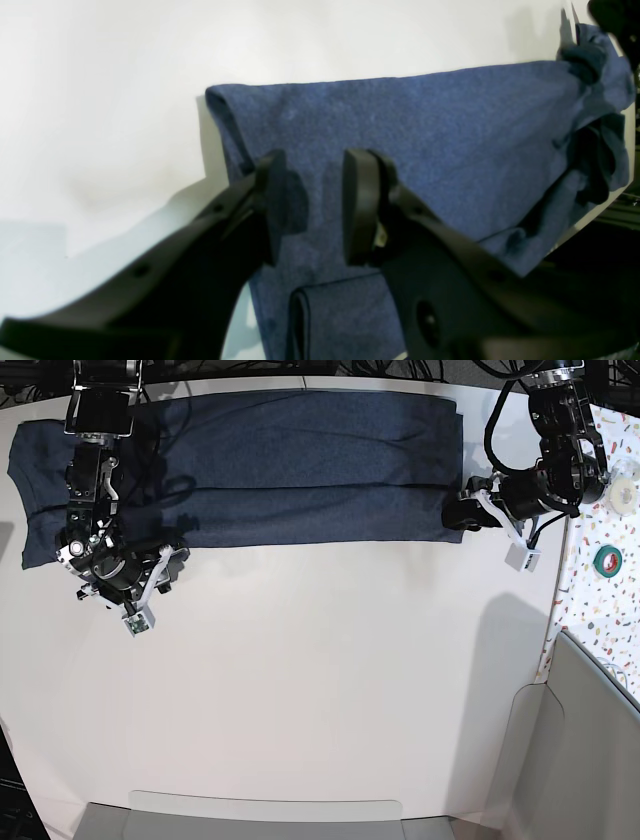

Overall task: Layout the t-shirt on the table in an organized manner, then fold the t-shirt properly
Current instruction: 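Move the right gripper along the strip's end, pressing the fabric flat, then grasp the strip's end layers with the right gripper, left gripper holding, then pull the right gripper's fabric toward the strip's end to straighten it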

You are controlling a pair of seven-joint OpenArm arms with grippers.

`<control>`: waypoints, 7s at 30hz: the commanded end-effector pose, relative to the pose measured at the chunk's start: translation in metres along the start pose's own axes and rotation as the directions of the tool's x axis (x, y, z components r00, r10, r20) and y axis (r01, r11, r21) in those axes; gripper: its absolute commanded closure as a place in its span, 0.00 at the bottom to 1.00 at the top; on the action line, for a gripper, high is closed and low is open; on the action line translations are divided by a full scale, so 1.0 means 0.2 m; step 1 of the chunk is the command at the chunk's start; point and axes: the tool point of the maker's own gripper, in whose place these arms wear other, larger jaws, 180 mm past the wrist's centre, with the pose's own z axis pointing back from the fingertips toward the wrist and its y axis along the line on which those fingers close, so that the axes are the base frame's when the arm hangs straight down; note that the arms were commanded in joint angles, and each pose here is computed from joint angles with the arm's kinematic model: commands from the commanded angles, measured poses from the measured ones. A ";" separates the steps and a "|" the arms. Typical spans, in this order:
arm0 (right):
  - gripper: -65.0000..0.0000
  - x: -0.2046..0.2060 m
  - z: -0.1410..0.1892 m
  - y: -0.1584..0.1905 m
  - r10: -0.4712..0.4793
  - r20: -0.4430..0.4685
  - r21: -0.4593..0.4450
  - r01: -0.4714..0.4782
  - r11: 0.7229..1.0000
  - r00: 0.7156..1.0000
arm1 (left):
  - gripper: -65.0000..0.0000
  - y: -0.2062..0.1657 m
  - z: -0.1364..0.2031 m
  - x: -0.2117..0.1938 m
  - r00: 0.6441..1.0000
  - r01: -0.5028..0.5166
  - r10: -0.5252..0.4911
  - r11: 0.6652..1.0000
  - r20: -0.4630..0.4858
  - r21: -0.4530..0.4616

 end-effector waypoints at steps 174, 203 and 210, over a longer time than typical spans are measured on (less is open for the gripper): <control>0.63 -0.29 0.14 -0.14 -0.170 -0.006 -0.157 0.167 0.973 0.985 | 0.72 0.02 -0.02 -0.01 0.999 -0.043 0.043 0.999 -0.001 -0.018; 0.45 -0.15 0.18 -0.26 -0.194 0.074 -0.201 0.205 0.958 0.978 | 0.72 0.04 -0.03 -0.02 0.998 -0.056 0.056 0.998 -0.006 -0.017; 0.44 -0.20 0.17 -0.24 -0.196 0.050 -0.197 0.202 0.959 0.979 | 0.72 0.04 -0.03 -0.02 0.998 -0.055 0.055 0.998 -0.007 -0.015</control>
